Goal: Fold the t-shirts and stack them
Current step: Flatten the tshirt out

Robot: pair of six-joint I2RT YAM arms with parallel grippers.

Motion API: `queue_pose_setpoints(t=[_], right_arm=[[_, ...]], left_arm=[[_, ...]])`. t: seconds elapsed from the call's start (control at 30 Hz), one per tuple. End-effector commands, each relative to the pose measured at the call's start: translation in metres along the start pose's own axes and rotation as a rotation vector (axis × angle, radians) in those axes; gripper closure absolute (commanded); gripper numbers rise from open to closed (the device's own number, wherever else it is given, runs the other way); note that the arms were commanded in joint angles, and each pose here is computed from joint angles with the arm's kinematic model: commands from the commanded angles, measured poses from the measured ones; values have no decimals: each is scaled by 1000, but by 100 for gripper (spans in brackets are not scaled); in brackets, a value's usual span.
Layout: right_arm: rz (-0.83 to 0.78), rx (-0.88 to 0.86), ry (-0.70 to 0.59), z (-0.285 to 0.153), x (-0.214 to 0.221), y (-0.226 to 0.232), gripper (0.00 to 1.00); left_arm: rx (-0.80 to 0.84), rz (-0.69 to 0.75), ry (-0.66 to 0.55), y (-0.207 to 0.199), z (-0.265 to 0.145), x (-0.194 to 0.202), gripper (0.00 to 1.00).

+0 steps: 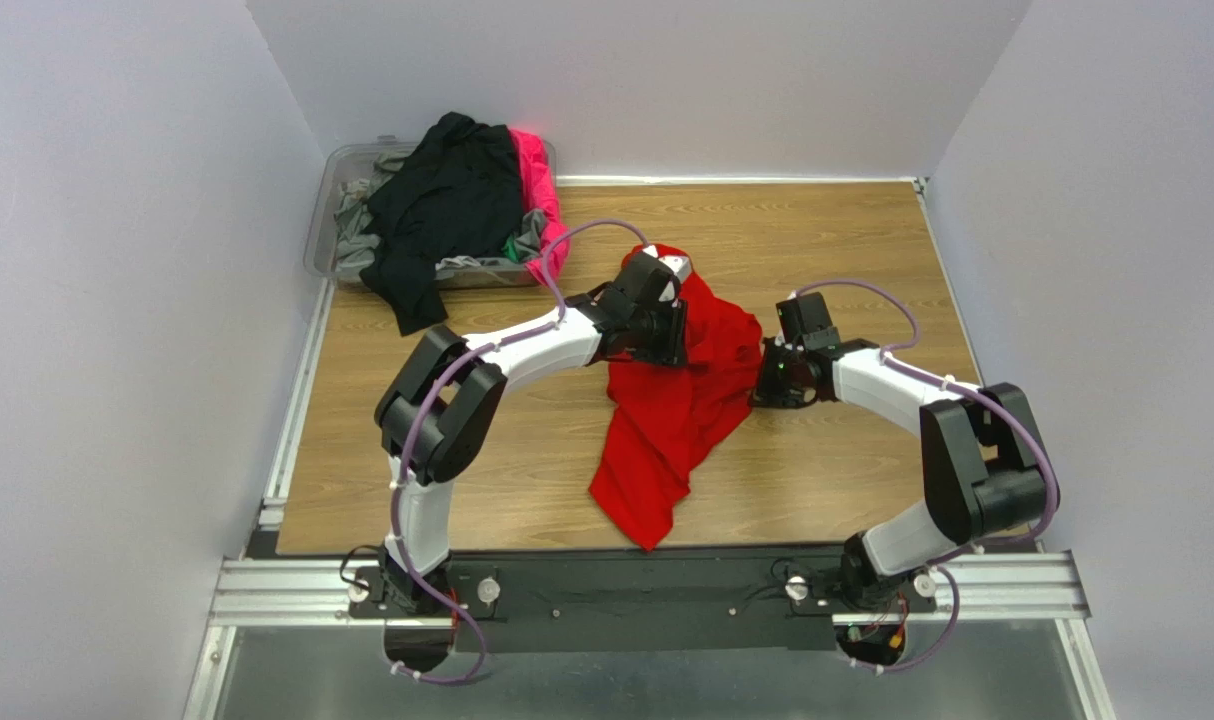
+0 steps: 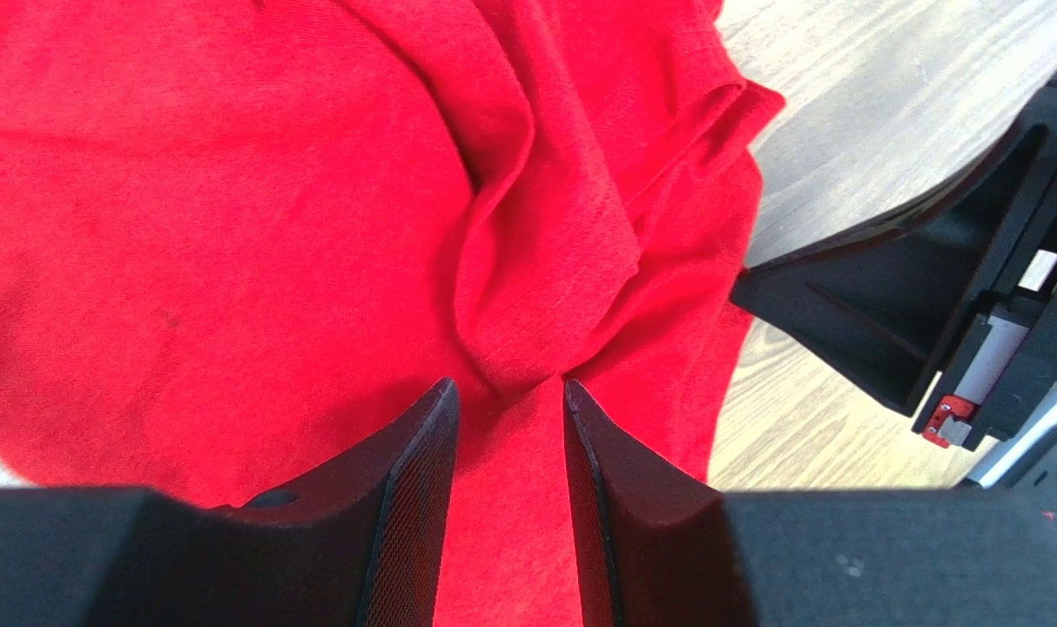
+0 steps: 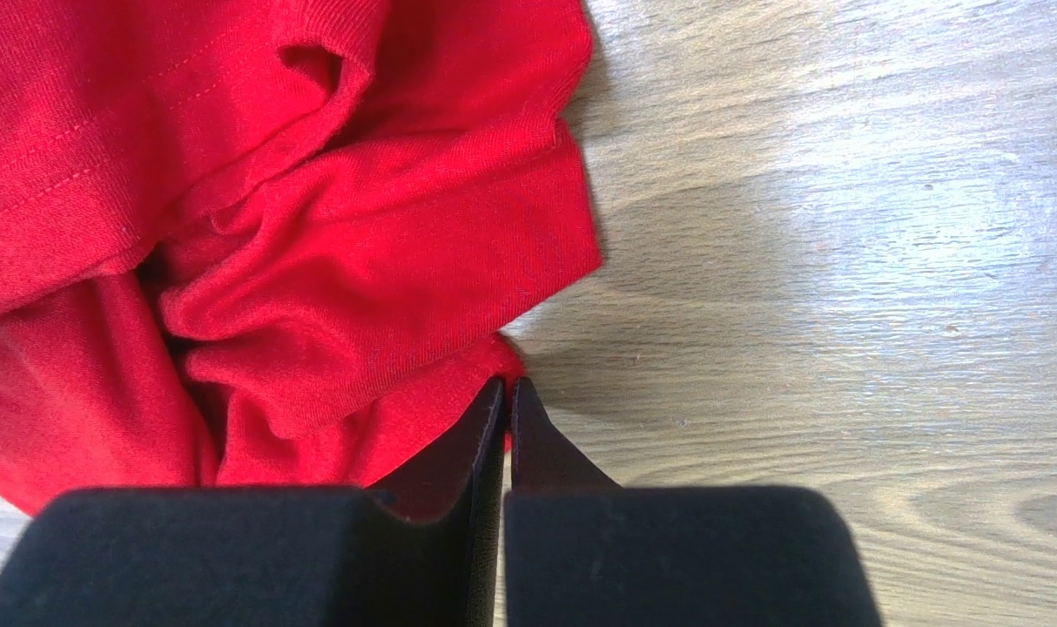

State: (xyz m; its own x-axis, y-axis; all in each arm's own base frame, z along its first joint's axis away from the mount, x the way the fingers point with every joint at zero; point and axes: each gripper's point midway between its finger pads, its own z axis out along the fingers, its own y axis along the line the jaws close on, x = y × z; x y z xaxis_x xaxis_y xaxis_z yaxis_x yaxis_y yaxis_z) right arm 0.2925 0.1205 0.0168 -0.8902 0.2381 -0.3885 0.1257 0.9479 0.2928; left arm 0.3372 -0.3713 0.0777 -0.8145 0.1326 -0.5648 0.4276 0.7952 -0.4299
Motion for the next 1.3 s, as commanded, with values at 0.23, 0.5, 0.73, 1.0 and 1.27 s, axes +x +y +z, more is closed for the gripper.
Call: queue_pose_setpoints(t=[0.23, 0.5, 0.73, 1.0, 1.27], right_arm=[[-15, -7, 35, 0, 14, -1, 91], [-18, -8, 33, 0, 15, -2, 91], [-22, -4, 35, -1, 18, -4, 91], [-31, 4, 6, -10, 12, -5, 99], [-90, 114, -136, -48, -33, -12, 99]], left_arm=[[18, 42, 17, -2, 23, -1, 57], [23, 56, -4, -4, 27, -8, 58], [20, 59, -18, -5, 30, -15, 83], [35, 70, -107, -19, 5, -53, 100], [30, 50, -363, -27, -85, -152, 100]])
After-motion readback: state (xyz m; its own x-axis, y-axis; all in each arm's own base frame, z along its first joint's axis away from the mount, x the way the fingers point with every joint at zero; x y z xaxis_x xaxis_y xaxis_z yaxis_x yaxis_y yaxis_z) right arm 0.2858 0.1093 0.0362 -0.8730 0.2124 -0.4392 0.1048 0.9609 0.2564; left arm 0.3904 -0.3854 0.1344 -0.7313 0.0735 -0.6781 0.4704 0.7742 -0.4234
